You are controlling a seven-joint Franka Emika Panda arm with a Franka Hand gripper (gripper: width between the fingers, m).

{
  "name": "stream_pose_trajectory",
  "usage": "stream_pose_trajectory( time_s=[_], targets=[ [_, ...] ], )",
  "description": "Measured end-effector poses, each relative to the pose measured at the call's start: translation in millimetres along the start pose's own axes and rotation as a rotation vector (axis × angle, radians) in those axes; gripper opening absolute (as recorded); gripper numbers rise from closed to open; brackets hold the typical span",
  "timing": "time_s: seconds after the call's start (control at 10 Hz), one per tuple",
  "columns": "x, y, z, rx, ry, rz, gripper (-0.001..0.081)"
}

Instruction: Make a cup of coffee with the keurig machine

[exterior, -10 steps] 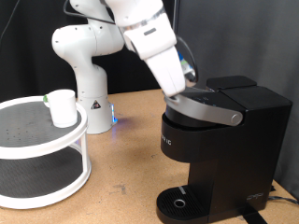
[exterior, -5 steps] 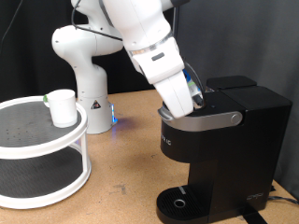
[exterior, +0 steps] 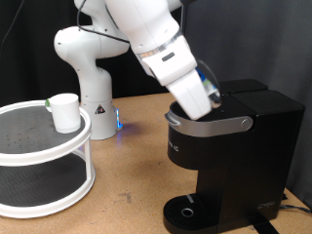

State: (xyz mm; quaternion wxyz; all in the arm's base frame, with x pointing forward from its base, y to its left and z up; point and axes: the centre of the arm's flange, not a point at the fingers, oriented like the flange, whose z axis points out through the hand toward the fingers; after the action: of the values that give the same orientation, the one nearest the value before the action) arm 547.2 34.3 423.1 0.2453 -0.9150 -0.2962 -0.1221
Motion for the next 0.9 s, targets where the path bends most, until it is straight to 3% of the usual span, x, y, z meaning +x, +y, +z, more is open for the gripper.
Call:
stream_pose_trajectory(
  time_s=[0.3, 0.4, 0.6, 0.7, 0.9],
  targets=[
    [17, -20, -29, 0.104, 0.198, -0.072, 0.0001],
    [19, -24, -36, 0.126, 0.218, -0.081, 0.0001],
    [17, -21, -34, 0.098, 0.237, -0.065, 0.0001],
    [11, -22, -35, 0.091, 0.276, -0.047, 0.0001],
    [-9, -31, -42, 0.124, 0.289, -0.008, 0.0001]
  ],
)
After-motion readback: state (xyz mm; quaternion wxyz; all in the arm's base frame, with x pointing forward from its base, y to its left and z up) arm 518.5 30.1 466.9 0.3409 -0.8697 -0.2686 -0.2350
